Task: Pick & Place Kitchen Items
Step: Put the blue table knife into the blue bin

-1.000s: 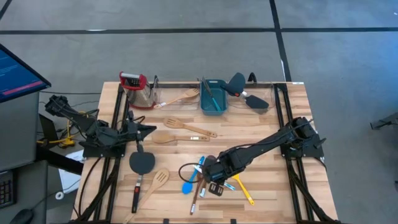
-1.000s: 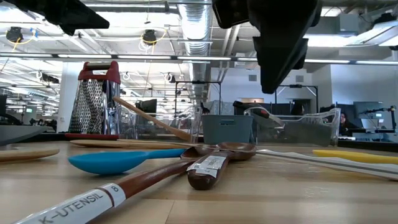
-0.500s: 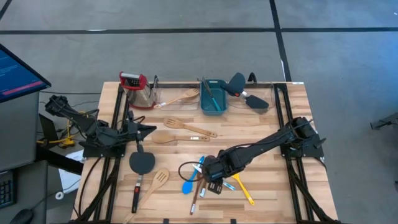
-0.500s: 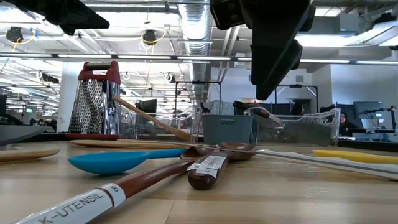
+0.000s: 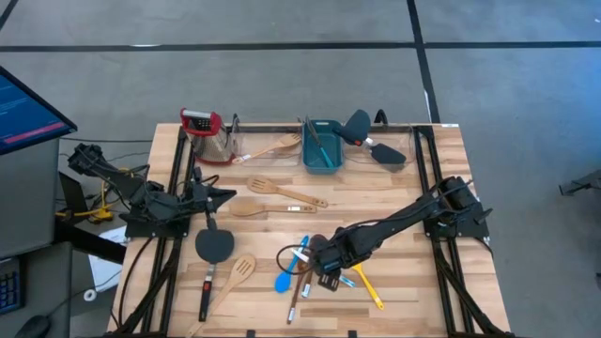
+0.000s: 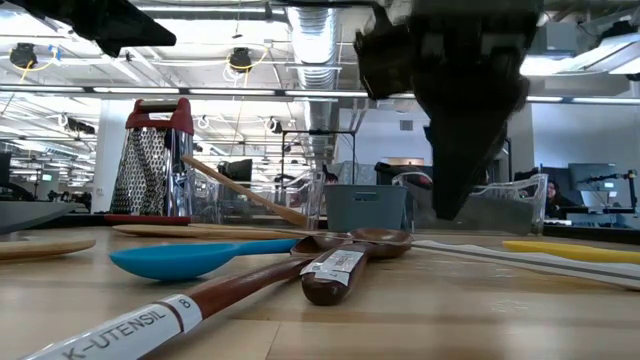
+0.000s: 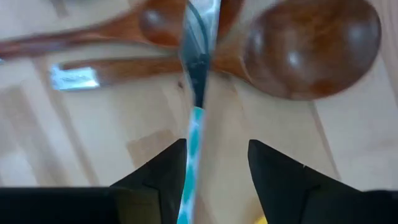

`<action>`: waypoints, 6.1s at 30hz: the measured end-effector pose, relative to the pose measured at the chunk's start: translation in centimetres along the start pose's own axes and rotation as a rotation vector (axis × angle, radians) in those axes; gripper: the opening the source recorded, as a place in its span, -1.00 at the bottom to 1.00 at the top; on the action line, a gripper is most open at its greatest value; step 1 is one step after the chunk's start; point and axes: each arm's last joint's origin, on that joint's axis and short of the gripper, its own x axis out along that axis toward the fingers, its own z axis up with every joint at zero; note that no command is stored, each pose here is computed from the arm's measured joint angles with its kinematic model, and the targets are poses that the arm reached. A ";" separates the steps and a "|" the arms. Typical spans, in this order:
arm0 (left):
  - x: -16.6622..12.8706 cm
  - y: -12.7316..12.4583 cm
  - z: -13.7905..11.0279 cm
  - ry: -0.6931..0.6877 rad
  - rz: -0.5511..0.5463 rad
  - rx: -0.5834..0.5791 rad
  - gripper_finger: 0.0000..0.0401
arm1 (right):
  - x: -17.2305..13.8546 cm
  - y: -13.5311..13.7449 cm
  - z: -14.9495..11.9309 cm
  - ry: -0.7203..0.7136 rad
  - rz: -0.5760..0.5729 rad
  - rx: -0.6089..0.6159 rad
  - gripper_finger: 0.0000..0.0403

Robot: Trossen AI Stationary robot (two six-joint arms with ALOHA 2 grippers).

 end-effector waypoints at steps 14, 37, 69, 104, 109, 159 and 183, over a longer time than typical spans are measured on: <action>0.0 0.0 0.0 0.000 0.000 0.000 -0.98 | 1.5 -0.1 -0.4 -0.027 0.102 0.005 -0.20; 0.0 0.0 0.0 0.000 0.000 0.001 -0.98 | 3.5 -1.1 -2.8 -0.023 0.088 0.054 -0.19; 0.0 0.0 0.0 0.000 0.000 0.001 -0.98 | 2.6 -0.7 -2.4 -0.071 0.158 0.087 -0.92; 0.0 0.0 0.0 0.000 0.000 0.001 -0.98 | -12.4 -4.9 0.8 -0.753 -0.024 0.017 -0.92; 0.0 0.0 0.0 0.000 0.000 0.000 -0.98 | -13.1 -6.0 2.3 -0.859 -0.097 0.010 -0.92; 0.0 0.0 0.0 -0.001 0.001 0.007 -0.98 | -14.9 -22.0 9.3 -1.006 -0.515 0.420 -0.92; 0.0 0.0 0.1 -0.003 0.000 0.004 -0.98 | -5.8 -25.4 12.9 -0.886 -0.629 0.414 -0.92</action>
